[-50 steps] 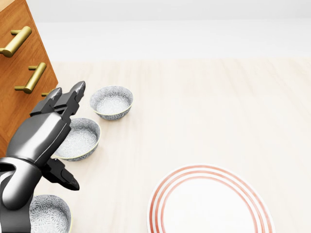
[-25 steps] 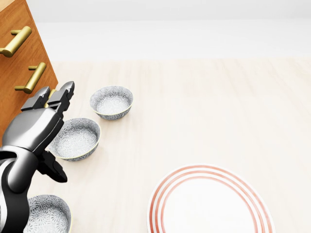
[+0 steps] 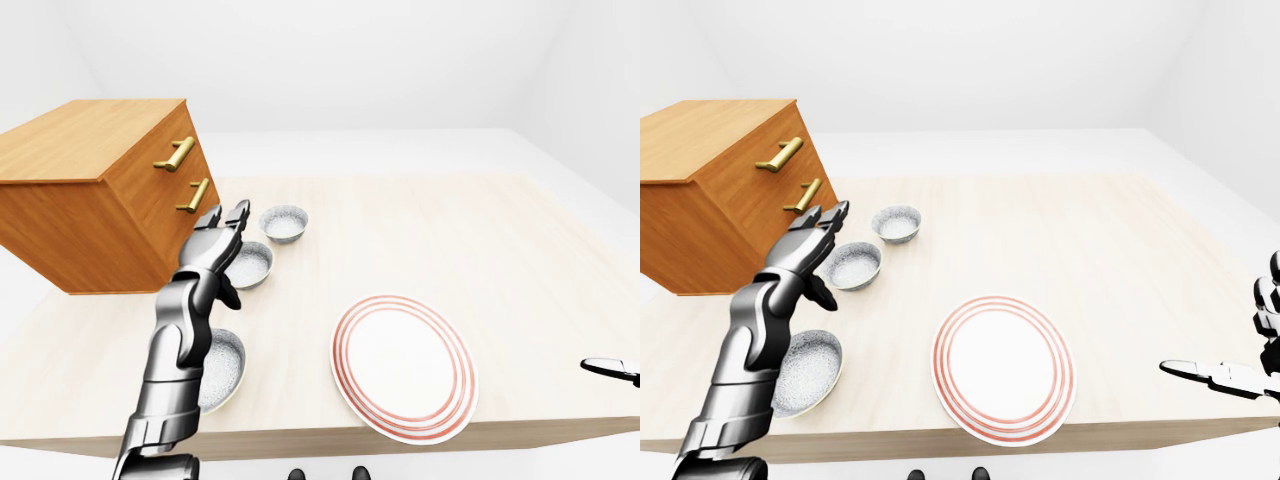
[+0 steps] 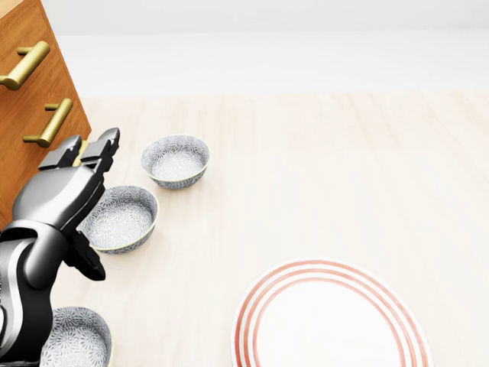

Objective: Put the bowl in the middle on the plate.

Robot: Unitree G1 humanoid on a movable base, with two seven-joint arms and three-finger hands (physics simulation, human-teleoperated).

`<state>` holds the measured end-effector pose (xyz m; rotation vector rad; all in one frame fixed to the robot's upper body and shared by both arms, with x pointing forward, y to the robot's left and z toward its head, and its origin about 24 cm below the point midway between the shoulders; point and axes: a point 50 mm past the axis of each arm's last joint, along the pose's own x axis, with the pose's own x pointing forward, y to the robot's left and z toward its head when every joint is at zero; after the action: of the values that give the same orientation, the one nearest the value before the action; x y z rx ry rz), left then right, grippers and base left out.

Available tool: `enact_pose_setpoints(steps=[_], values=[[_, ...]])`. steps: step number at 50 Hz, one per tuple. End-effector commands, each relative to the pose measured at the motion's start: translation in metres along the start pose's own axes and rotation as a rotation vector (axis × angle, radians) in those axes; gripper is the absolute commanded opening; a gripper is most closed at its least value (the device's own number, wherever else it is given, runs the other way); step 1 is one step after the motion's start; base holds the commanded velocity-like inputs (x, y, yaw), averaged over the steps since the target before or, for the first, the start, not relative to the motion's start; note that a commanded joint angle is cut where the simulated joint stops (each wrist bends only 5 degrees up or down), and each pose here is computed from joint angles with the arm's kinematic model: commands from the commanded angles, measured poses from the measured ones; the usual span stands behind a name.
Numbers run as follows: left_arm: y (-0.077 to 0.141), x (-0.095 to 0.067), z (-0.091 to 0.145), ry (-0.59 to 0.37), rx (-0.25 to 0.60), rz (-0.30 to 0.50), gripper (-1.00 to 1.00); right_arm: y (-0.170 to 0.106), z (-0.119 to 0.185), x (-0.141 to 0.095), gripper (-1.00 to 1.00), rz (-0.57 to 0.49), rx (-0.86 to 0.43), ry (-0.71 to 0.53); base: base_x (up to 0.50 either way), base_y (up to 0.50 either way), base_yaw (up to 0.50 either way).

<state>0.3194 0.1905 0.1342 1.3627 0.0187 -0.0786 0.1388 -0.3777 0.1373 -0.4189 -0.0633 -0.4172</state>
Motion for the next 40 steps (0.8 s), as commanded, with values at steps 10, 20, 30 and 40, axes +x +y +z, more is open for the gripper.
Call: enact_pose_setpoints(steps=[10, 20, 30, 40], values=[[-0.006, 0.009, 0.005, -0.010, 0.020, -0.016, 1.00, -0.001, 0.002, -0.001, 1.00, -0.002, -0.010, -0.005, 0.00, 0.00, 0.00], [-0.011, 0.015, 0.008, -0.018, 0.043, -0.030, 1.00, 0.000, -0.003, 0.001, 1.00, -0.005, 0.002, 0.014, 0.00, 0.00, 0.00], [-0.011, 0.023, 0.008, -0.025, 0.086, -0.043, 1.00, -0.001, -0.001, 0.000, 1.00, -0.005, -0.004, 0.005, 0.00, 0.00, 0.00], [-0.014, 0.035, 0.011, -0.023, 0.109, -0.059, 1.00, 0.000, -0.002, 0.001, 1.00, -0.003, -0.005, 0.011, 0.00, 0.00, 0.00]])
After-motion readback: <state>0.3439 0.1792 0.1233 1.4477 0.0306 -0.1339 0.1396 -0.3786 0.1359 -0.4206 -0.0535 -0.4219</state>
